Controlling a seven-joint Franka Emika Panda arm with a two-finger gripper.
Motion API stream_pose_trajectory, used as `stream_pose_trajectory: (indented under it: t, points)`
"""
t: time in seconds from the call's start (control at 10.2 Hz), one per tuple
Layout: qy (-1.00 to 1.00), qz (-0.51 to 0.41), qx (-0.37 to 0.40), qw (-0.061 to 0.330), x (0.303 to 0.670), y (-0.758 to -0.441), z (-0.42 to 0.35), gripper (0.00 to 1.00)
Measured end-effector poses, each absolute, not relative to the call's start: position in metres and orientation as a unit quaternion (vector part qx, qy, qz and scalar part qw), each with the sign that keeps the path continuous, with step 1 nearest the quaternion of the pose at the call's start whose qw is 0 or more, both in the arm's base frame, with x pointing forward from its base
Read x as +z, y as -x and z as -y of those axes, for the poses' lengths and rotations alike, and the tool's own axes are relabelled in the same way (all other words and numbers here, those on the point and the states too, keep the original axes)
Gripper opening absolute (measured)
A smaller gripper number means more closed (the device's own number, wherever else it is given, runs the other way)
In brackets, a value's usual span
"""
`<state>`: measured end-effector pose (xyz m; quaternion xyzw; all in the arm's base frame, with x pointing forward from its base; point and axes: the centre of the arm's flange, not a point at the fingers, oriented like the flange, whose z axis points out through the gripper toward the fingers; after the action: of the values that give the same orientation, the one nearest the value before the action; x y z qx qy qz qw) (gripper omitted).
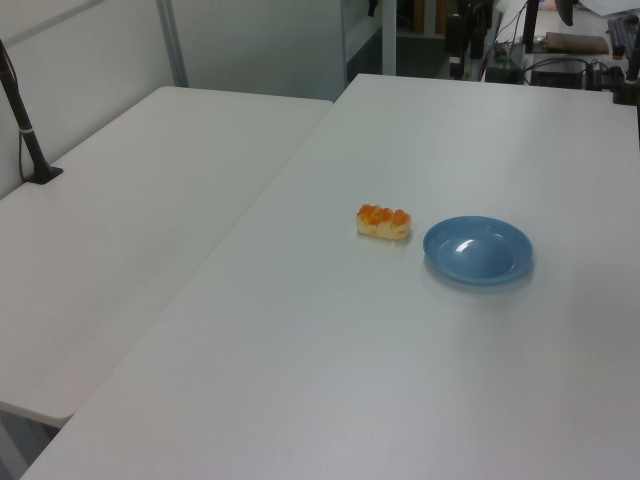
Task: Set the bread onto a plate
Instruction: 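Move the open gripper down toward the orange-topped bread roll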
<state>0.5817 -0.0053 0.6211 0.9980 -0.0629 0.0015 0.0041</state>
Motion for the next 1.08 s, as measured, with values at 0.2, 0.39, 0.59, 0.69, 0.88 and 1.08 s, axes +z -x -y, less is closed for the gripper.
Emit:
stream_pose_trajectory:
  t: [0.2,0.39,0.59,0.69,0.88,1.08]
  points:
    - [-0.998,0.056,0.001,0.004,0.6211,-0.5817,0.0066,1.0]
    - [-0.999,0.05,0.002,0.004,0.622,-0.5812,0.0094,1.0]
    - [-0.999,0.049,0.004,0.004,0.6248,-0.5798,0.0094,1.0]
    - [-0.999,0.049,0.004,0.004,0.625,-0.5796,0.0094,1.0]
    - [-0.999,0.049,0.004,0.004,0.625,-0.5796,0.0094,1.0]
    - [-0.999,0.049,0.004,0.004,0.6242,-0.5797,0.0094,1.0]
